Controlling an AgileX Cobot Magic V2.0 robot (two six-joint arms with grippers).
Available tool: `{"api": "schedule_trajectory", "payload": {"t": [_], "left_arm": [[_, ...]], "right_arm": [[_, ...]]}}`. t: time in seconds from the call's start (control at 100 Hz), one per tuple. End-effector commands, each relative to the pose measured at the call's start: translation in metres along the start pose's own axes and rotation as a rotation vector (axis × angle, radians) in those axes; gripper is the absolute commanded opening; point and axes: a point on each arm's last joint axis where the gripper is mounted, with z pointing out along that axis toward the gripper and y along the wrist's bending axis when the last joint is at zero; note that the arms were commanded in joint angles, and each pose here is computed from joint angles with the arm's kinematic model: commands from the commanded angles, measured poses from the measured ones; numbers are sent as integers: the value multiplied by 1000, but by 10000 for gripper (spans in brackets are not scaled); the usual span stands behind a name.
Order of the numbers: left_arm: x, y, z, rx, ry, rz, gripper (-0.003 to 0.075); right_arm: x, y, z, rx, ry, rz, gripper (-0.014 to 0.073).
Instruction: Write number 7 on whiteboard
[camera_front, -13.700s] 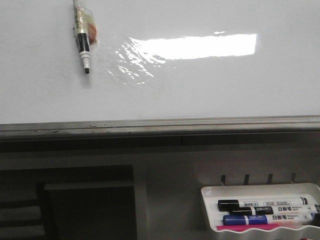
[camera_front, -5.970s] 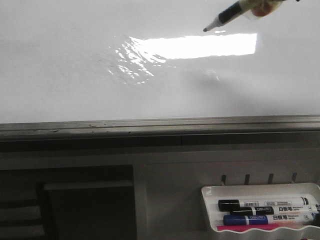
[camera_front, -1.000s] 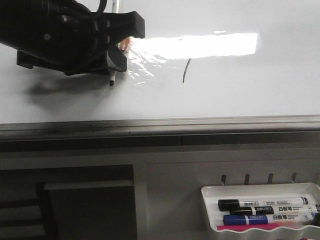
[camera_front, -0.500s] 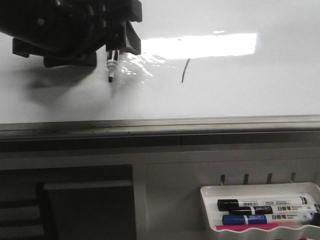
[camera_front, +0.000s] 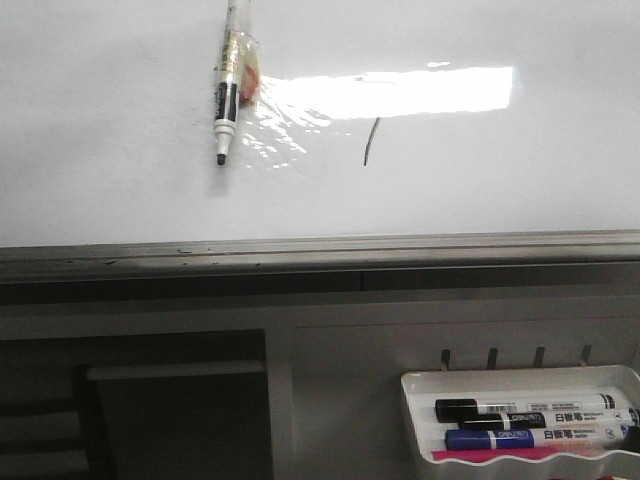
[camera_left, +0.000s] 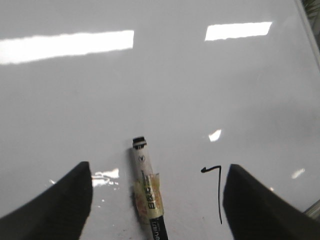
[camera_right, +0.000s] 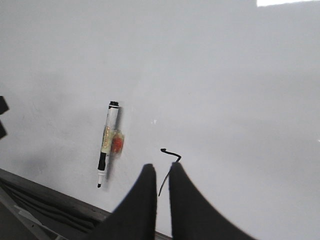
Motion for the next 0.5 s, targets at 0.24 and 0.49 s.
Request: {"api": "schedule_trajectory", "payload": {"t": [0.24, 0.49], "left_arm": [[-9, 2, -65, 83, -117, 52, -20], [37, 19, -100, 5, -166, 44, -20]], "right_arm": [[17, 8, -38, 101, -194, -123, -62], [92, 9, -67, 185, -284, -123, -64]]}}
